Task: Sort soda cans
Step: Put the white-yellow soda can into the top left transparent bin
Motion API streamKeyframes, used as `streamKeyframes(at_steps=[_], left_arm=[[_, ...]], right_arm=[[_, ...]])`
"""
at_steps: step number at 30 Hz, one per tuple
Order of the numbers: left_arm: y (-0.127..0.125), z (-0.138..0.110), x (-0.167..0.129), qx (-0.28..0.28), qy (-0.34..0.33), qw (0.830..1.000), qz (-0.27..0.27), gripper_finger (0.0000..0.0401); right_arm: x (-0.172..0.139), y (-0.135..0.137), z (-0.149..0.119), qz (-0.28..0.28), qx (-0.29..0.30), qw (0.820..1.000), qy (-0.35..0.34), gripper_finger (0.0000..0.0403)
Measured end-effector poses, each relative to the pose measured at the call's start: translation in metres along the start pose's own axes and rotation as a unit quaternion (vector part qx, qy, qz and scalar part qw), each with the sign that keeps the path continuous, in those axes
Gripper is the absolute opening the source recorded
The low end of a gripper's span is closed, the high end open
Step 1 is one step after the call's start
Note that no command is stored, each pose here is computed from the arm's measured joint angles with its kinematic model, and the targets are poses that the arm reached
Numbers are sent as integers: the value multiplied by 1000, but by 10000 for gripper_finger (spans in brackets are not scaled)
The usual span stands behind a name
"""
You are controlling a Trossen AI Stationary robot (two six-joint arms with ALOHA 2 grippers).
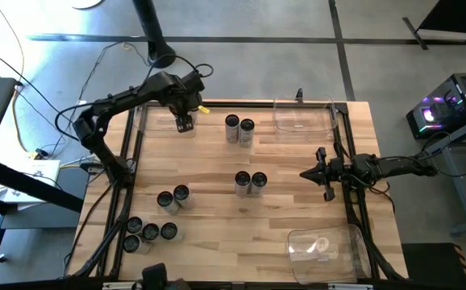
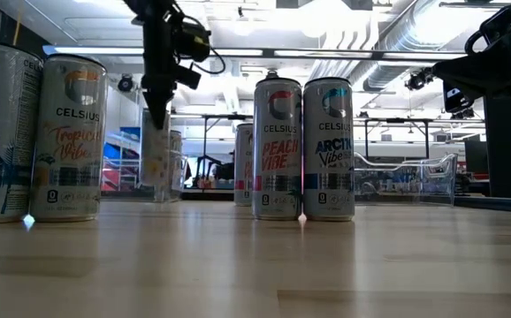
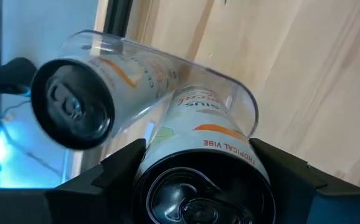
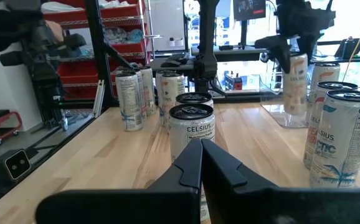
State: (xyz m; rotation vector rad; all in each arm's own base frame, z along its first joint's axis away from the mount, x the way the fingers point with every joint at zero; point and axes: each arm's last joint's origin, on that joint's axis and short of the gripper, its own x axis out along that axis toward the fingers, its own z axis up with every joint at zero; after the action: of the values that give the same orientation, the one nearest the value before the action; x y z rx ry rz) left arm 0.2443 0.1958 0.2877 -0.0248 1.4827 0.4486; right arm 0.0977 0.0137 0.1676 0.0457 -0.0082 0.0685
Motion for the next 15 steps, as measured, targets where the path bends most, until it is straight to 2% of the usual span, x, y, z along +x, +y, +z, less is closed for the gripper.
streamKeyframes(at_steps=[5, 15], left_arm=[[8, -1, 14, -9, -24, 999, -18, 248], [11, -5, 26, -17, -29, 999, -32, 284]], right_arm=[[0, 0, 0, 0, 0, 1000, 0, 0], [0, 0, 0, 0, 0, 1000, 0, 0]])
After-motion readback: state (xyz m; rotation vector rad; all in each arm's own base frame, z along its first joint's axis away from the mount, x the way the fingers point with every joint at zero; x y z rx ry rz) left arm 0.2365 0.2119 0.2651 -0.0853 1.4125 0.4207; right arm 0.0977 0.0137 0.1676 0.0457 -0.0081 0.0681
